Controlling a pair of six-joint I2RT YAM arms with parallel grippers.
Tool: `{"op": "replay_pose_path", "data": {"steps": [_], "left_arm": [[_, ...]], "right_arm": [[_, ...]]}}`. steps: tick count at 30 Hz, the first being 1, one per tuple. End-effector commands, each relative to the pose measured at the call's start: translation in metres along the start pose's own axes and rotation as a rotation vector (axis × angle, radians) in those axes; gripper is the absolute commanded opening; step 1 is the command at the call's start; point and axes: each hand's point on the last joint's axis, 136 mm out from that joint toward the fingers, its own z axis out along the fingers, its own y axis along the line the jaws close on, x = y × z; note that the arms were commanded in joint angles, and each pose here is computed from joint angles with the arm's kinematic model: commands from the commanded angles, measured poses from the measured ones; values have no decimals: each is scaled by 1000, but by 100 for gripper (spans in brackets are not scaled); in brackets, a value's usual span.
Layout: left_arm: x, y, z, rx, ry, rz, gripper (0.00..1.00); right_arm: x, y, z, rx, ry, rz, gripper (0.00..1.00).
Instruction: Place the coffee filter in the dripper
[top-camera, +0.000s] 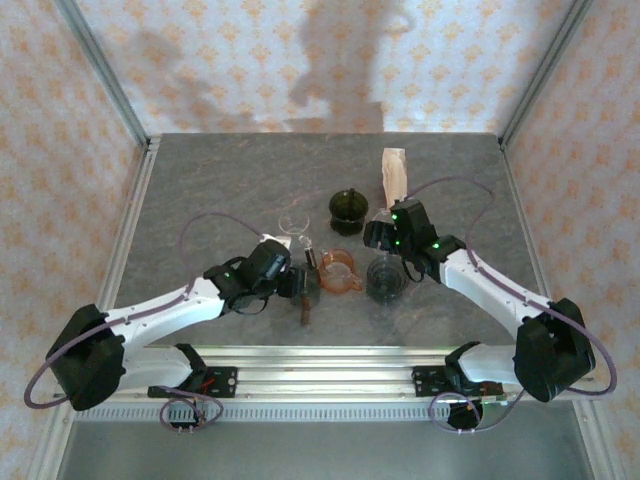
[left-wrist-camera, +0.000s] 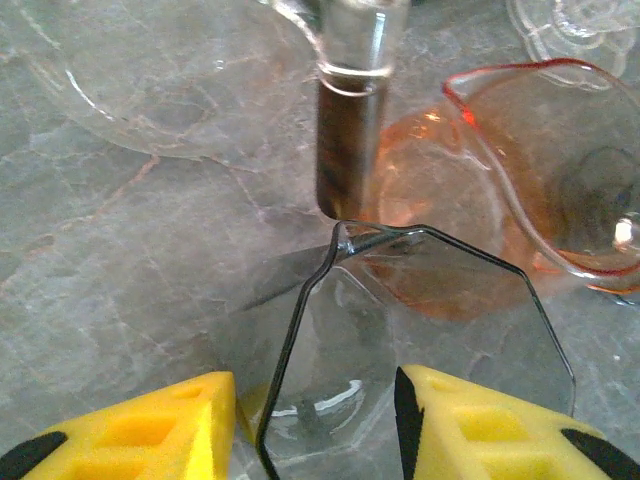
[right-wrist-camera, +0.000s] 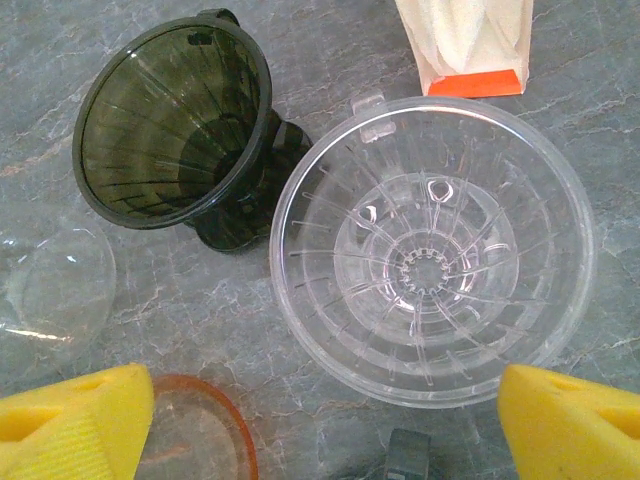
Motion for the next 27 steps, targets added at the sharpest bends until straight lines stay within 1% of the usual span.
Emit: {"op": "replay_pose_path", "data": {"steps": [1, 2, 3, 5, 7, 9, 11, 15, 16, 17, 18, 20, 27], "left_arm": [[7, -6, -3, 6, -3, -9, 45], [6, -6, -4, 3, -8, -12, 45], [5, -5, -6, -2, -16, -22, 47], [-2, -4, -13, -7, -52, -47, 56], [-11, -4, -25, 0, -103, -74, 65], [-19, -1, -35, -4, -149, -96, 71], [-26, 1, -46, -3, -191, -118, 74], [-30, 14, -61, -29, -257, -157, 83], [-29, 18, -64, -38, -269, -164, 91], [-28, 21, -65, -43, -276, -170, 96], [-27, 24, -67, -47, -283, -173, 99], [-24, 29, -69, -57, -292, -184, 100], [-16, 39, -71, -70, -304, -208, 99]], "right_arm": [[4, -4, -10, 23, 8, 26, 88], [5, -9, -12, 43, 10, 37, 87], [9, -14, -15, 67, 14, 49, 86], [17, -27, -18, 115, 28, 73, 84], [25, -35, -26, 130, 26, 100, 84], [34, -41, -32, 130, 33, 121, 84], [44, -44, -36, 121, 46, 141, 83], [65, -50, -40, 108, 89, 170, 77], [70, -52, -41, 109, 99, 175, 76], [75, -54, -40, 112, 110, 177, 75], [79, -57, -40, 117, 119, 181, 74], [86, -60, -38, 122, 133, 186, 70], [101, -58, -26, 89, 163, 213, 50]]}}
